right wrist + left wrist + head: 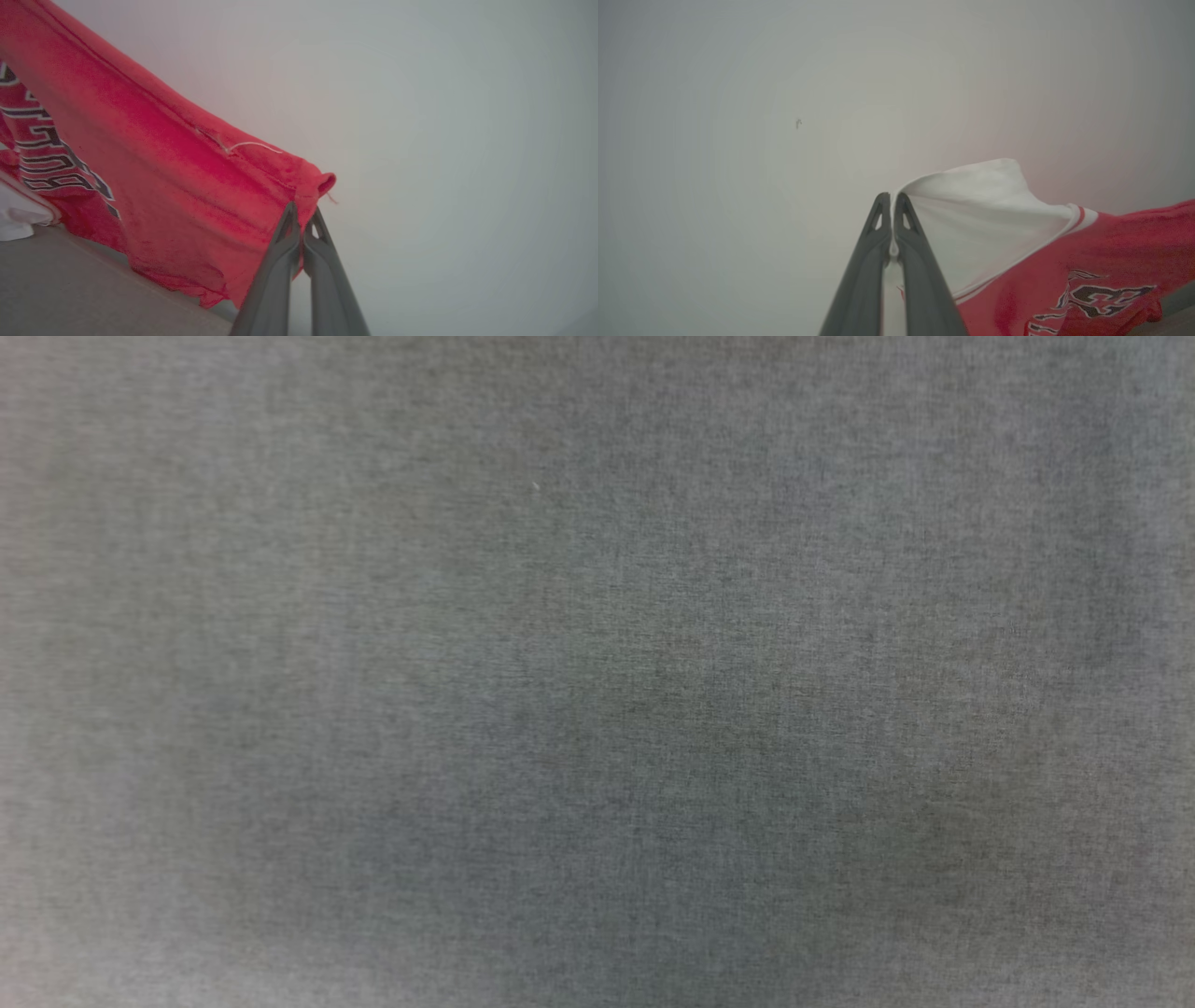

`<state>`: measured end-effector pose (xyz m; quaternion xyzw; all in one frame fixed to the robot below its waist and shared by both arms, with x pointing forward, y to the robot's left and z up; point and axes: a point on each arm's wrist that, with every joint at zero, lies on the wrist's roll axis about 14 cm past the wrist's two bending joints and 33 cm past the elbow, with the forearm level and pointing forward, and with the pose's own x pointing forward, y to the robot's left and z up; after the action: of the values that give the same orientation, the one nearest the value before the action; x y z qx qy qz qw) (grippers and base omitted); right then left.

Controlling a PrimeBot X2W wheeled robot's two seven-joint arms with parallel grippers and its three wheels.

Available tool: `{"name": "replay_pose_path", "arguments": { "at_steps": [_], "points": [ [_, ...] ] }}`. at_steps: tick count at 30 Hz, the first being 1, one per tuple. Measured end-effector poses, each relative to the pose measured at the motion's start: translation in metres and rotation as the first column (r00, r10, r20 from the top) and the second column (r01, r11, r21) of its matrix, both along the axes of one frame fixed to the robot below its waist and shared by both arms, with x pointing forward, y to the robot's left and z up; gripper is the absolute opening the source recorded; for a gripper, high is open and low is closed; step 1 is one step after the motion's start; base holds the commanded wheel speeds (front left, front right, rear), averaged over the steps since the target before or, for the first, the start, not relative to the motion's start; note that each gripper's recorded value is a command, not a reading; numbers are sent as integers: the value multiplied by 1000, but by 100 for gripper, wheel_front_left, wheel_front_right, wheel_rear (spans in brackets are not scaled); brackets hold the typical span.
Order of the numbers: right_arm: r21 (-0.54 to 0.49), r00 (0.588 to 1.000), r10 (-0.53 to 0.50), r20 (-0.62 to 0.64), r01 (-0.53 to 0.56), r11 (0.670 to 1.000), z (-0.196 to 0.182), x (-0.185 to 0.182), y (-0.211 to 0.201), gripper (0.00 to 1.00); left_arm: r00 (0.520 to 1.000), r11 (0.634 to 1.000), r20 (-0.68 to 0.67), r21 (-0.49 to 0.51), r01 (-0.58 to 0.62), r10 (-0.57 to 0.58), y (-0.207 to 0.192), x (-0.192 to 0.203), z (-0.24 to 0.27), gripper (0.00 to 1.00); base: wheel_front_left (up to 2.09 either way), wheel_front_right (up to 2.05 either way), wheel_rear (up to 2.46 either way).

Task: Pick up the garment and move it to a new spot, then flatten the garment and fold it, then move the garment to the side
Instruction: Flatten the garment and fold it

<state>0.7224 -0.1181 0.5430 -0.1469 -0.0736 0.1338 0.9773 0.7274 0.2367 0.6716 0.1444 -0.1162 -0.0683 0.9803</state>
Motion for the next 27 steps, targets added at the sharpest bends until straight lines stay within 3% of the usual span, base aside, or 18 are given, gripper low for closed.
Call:
{"name": "replay_pose_path", "arguments": {
  "at_steps": [5, 12, 18, 27],
  "points": [
    [61, 987, 12, -161, -3, 998, -42, -24, 3, 0, 974, 1000, -225, -21, -18, 13, 10, -28, -76, 0, 0, 0, 0],
    [172, 925, 52, -377, 14, 985, -78, -80, 9, 0, 884, 999, -468, -47, -27, 2, 18, -92, -141, 0, 0, 0, 0],
    [209, 880, 83, -467, 19, 978, -79, -133, -12, 0, 754, 999, -656, -38, 1, -26, 12, -165, -181, 0, 0, 0, 0],
    [225, 792, 108, -600, 38, 974, -83, -219, -40, 0, 570, 996, -818, -84, 16, -78, -19, -300, -202, 0, 0, 0, 0]
  ]
}}
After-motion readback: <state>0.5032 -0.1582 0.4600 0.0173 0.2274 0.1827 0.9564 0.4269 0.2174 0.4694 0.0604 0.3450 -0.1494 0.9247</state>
